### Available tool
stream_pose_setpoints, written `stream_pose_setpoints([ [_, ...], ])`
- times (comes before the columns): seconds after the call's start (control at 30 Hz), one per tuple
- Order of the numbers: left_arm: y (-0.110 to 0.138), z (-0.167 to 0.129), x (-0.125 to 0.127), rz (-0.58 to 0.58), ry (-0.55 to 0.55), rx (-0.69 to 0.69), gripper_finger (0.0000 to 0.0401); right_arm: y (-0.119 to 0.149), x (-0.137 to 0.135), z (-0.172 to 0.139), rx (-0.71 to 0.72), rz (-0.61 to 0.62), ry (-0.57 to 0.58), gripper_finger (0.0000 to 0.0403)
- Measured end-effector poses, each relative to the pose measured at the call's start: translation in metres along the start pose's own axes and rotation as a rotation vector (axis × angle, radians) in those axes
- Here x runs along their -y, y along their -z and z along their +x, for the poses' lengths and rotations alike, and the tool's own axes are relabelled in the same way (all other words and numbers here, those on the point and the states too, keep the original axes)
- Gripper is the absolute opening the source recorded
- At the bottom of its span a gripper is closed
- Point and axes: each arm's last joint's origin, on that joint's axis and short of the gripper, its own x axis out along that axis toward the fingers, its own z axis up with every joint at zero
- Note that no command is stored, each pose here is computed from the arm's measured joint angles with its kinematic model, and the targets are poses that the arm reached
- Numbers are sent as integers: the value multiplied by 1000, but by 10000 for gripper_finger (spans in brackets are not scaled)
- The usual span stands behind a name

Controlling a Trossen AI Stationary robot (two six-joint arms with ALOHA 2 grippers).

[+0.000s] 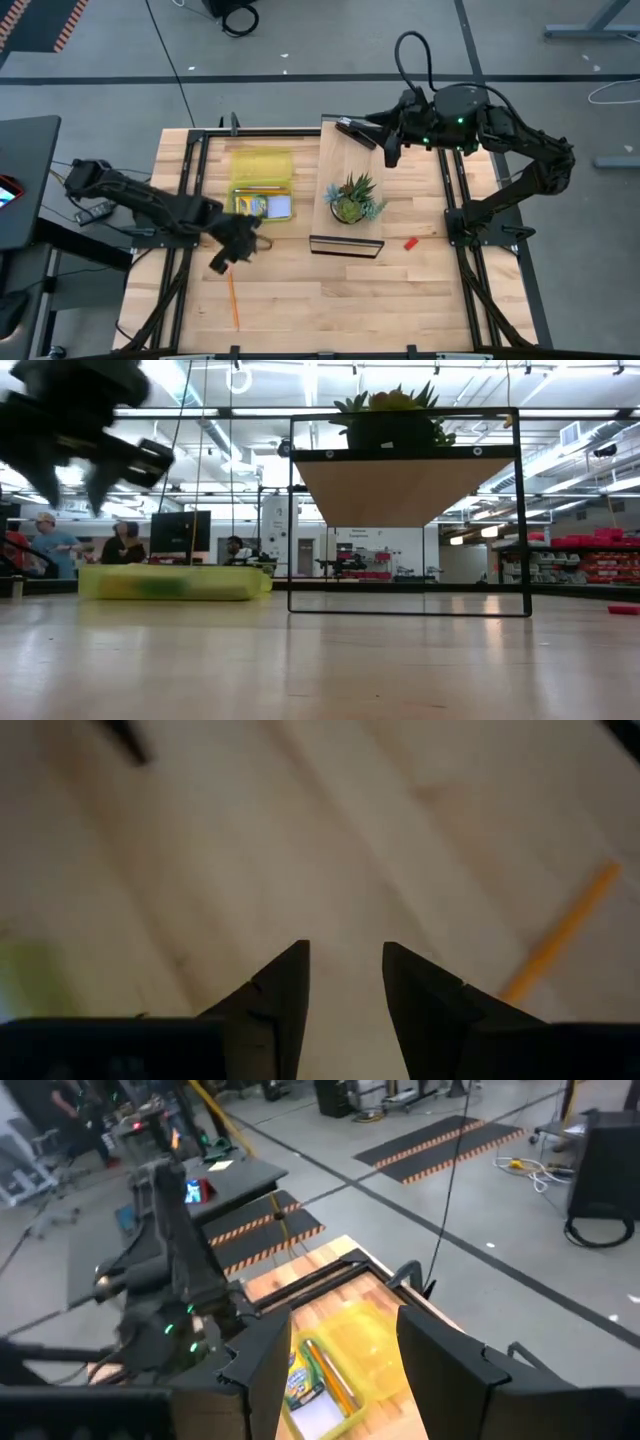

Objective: Pack school essentials
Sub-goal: Put the orange pencil into the yellow supply box

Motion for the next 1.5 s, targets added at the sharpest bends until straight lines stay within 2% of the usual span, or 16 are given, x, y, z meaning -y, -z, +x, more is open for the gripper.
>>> stream_pose_setpoints([
  [0.13, -3, 5, 23, 102, 67, 10, 141, -1, -2, 5, 13, 48, 0, 190],
  [0.27, 5, 14, 45, 218, 134, 2, 152, 0, -3, 10, 17, 56, 2, 190],
  [0.47, 15, 22, 66, 281, 196, 10, 154, 1, -6, 14, 16, 36, 7, 190],
  [0.6, 18, 26, 77, 325, 223, 66, 148, 3, -11, 12, 14, 15, -12, 190],
  [1.0, 41, 45, 87, 479, 251, 139, 132, 5, -24, 7, 28, 9, -49, 190],
  [1.23, 44, 58, 88, 485, 258, 87, 111, 3, -25, 6, 54, 2, -58, 190],
  [1.5, 43, 74, 89, 489, 258, 88, 100, 2, -26, 6, 64, -2, -62, 190],
])
